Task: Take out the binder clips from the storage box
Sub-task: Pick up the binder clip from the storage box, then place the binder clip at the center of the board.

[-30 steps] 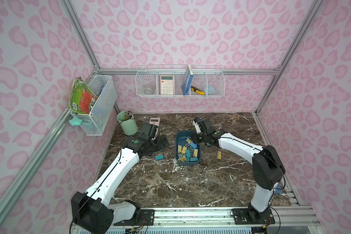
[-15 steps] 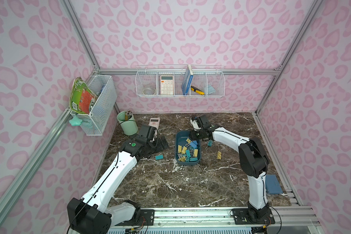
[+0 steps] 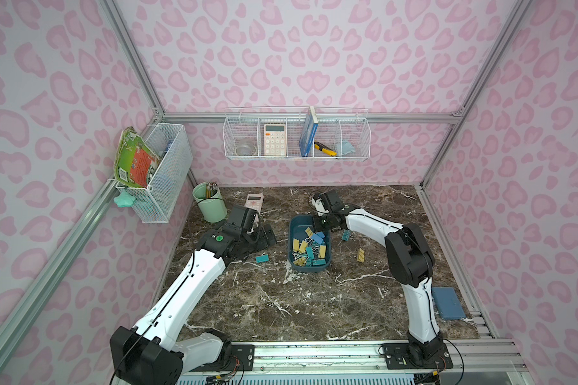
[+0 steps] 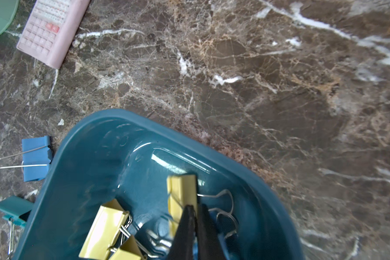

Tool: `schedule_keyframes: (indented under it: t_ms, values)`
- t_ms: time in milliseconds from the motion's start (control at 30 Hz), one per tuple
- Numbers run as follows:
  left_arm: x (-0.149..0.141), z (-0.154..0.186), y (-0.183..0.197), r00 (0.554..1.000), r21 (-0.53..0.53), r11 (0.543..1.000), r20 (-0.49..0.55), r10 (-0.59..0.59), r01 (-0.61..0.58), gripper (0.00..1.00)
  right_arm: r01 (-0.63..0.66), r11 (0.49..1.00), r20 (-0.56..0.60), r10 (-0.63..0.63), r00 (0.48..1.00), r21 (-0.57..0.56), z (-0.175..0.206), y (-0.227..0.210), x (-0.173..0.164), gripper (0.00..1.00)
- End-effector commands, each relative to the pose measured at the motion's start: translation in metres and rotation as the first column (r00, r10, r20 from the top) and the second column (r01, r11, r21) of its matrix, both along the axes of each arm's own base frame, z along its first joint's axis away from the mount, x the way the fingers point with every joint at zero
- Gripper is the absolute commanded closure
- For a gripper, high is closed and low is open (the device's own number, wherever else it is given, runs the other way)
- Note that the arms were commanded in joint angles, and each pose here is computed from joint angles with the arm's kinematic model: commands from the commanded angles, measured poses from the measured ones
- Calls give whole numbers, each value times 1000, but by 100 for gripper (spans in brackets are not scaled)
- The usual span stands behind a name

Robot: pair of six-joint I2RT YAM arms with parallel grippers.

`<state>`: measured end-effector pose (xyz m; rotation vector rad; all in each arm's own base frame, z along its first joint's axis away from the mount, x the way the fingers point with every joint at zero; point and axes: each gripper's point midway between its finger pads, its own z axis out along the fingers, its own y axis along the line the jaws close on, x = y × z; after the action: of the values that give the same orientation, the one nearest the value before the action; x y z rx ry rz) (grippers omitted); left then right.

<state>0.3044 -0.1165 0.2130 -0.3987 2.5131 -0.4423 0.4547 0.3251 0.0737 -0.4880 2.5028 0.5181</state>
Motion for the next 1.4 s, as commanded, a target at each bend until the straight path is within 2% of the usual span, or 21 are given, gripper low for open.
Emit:
schedule_keyframes:
  t_ms: [0, 433, 667, 900, 1133, 1367]
  values:
    - [-1, 0, 2, 1000, 12, 1000, -2, -5, 5, 1, -7, 999, 2, 7, 1000, 36, 14, 2, -3, 100]
    - [13, -7, -9, 999, 0, 999, -11, -35, 35, 1, -34, 970, 102, 9, 995, 242, 112, -6, -25, 100]
    - [23, -14, -34, 992, -34, 992, -36, -123, 122, 1, 81, 952, 168, -136, 976, 296, 143, -68, -15, 100]
    - [30, -18, -63, 978, -48, 979, -50, -201, 199, 1, 279, 913, 83, -316, 945, 297, 98, -149, 4, 100]
    - [32, -20, -73, 973, -60, 974, -63, -220, 216, 1, 370, 879, 9, -391, 920, 299, 57, -177, 33, 100]
    - [29, -24, -81, 969, -67, 972, -88, -229, 224, 1, 411, 867, -50, -414, 909, 280, 20, -180, 55, 100]
